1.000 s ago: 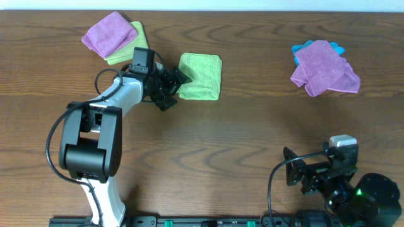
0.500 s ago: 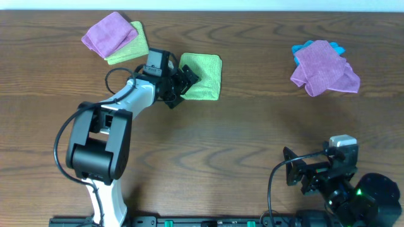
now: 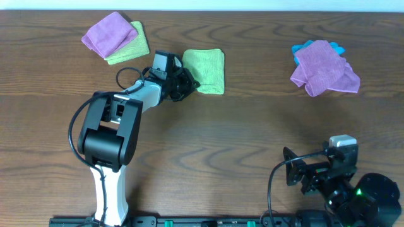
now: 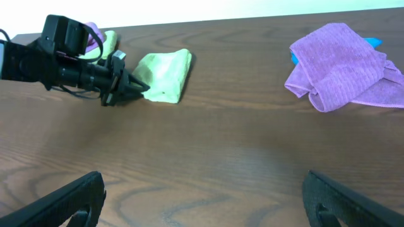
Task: Fold the cloth
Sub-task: 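Move the left gripper toward the folded green square's left edge, then grasp the green square with the left gripper and carry it far left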
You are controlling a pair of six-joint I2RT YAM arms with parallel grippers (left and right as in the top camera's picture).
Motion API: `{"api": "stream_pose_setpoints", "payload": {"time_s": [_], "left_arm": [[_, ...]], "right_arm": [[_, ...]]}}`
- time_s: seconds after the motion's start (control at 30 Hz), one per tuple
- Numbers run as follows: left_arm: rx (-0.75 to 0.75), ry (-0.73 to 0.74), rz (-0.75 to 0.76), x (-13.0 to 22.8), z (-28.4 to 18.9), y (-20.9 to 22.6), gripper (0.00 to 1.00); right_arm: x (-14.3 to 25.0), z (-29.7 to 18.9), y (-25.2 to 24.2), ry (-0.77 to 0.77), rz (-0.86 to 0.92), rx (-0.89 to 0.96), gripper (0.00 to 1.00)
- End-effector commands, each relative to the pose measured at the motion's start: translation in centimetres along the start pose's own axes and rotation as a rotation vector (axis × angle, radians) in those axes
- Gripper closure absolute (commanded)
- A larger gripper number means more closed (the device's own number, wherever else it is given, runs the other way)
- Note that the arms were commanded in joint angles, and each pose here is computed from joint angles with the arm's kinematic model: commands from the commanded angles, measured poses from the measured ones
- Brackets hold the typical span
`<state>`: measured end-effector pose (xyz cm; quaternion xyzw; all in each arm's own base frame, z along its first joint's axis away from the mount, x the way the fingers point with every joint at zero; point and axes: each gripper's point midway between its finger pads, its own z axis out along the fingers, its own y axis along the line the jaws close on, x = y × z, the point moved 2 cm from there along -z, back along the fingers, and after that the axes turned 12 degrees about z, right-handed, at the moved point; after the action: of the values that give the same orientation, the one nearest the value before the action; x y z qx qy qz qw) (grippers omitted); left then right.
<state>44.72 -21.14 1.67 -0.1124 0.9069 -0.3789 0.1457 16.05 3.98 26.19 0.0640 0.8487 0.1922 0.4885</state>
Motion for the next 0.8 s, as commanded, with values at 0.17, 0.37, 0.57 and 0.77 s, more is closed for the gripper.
{"api": "stream_pose_setpoints", "payload": {"time_s": [0.17, 0.37, 0.57, 0.77], "left_arm": [[0.109, -0.003, 0.131, -2.4, -0.8, -3.7, 0.94], [0.071, -0.117, 0.237, -8.6, -6.0, -9.1, 0.94], [0.007, -0.256, 0.250, -14.0, -11.2, -11.1, 0.94], [-0.060, -0.391, 0.224, -17.9, -14.6, -9.2, 0.94]], "right_arm": [[0.1, 0.1, -0.2, 0.000, 0.020, 0.009, 0.01], [0.1, 0.1, -0.2, 0.000, 0.020, 0.009, 0.01], [0.1, 0.1, -0.2, 0.000, 0.020, 0.009, 0.01], [0.1, 0.1, -0.2, 0.000, 0.020, 0.009, 0.01]]}}
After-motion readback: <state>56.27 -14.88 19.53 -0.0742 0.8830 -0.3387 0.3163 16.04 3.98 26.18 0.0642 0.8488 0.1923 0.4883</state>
